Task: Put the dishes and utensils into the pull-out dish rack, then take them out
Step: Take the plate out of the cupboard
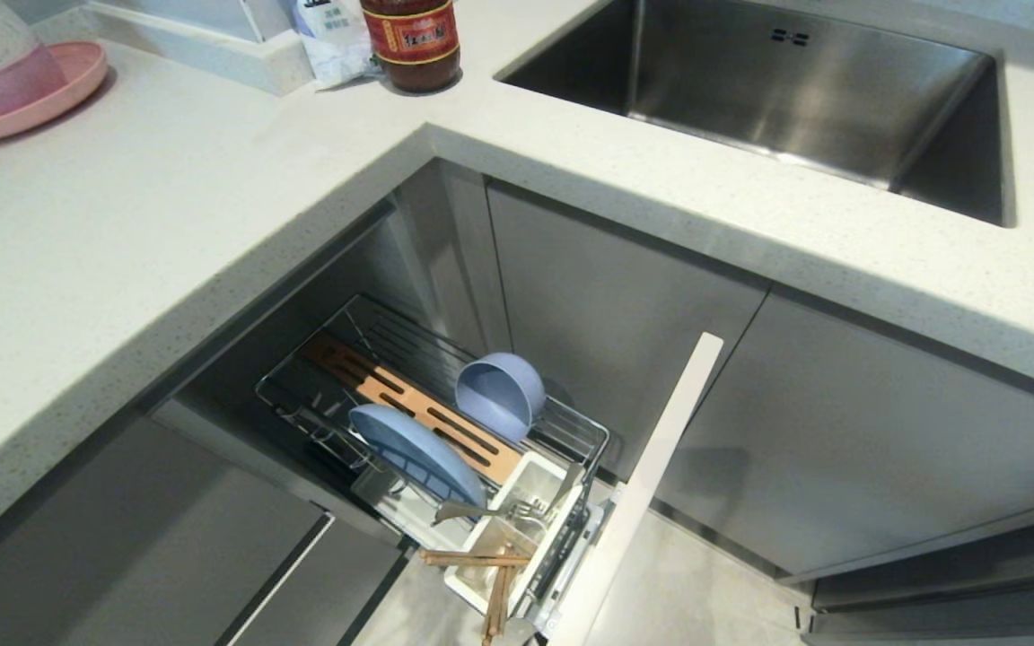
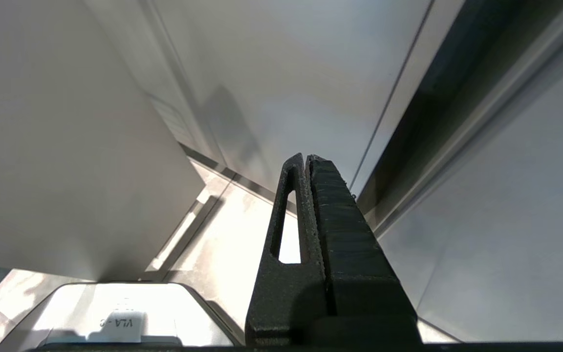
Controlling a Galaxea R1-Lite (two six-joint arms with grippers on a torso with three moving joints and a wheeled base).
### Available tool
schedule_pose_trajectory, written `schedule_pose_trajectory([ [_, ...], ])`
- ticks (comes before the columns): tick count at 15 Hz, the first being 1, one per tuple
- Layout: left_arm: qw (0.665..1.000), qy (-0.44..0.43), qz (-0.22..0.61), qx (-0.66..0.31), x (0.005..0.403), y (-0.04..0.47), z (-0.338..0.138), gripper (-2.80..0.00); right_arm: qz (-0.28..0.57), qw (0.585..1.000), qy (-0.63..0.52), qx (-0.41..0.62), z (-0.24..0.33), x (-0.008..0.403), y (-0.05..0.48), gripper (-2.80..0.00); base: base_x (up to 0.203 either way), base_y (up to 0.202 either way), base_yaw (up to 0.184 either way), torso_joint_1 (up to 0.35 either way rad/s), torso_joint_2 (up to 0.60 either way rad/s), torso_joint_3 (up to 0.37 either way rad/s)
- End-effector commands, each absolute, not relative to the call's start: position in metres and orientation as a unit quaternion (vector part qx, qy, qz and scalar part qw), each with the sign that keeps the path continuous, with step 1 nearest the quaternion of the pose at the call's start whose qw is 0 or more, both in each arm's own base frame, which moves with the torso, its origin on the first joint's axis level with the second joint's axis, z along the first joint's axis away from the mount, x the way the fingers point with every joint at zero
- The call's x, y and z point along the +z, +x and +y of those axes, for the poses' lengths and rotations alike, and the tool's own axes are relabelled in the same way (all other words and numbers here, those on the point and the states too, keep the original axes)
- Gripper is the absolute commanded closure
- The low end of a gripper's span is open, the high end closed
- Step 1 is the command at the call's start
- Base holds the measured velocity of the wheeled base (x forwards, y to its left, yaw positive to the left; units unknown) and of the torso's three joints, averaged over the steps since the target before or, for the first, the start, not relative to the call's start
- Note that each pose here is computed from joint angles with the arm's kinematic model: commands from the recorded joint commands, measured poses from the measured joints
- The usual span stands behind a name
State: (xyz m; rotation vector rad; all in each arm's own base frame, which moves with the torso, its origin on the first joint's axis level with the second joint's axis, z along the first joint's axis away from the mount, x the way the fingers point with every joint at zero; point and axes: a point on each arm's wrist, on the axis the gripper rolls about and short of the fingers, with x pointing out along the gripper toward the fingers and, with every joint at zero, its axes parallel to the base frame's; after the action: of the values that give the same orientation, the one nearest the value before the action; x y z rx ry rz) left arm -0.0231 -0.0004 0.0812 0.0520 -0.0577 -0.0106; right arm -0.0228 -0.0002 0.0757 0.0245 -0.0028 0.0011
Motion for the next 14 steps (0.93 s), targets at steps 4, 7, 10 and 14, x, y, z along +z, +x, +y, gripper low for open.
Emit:
schedule_pose_trajectory([
  [4,1.000,0.001,-0.016,-0.002,0.074,-0.021,0.000,0.00,-0.003,1.000,0.012,0.001,0.000,0.075,-0.023,0.00,0.000,0.000,0.000,0.000,0.00,0.000],
  [7,1.000,0.000,-0.015,-0.002,0.074,-0.021,0.000,0.00,-0.002,1.000,0.012,0.000,0.000,0.075,-0.023,0.00,0.000,0.000,0.000,0.000,0.00,0.000],
  [10,0.998,-0.006,-0.057,0.010,0.092,-0.026,0.000,0.00,-0.003,1.000,0.012,0.000,0.000,0.075,-0.023,0.00,0.000,0.000,0.000,0.000,0.00,0.000],
  [14,0.993,-0.008,-0.119,0.017,0.172,-0.055,0.001,0.00,-0.003,1.000,0.012,0.000,0.000,0.075,-0.023,0.00,0.000,0.000,0.000,0.000,0.00,0.000],
])
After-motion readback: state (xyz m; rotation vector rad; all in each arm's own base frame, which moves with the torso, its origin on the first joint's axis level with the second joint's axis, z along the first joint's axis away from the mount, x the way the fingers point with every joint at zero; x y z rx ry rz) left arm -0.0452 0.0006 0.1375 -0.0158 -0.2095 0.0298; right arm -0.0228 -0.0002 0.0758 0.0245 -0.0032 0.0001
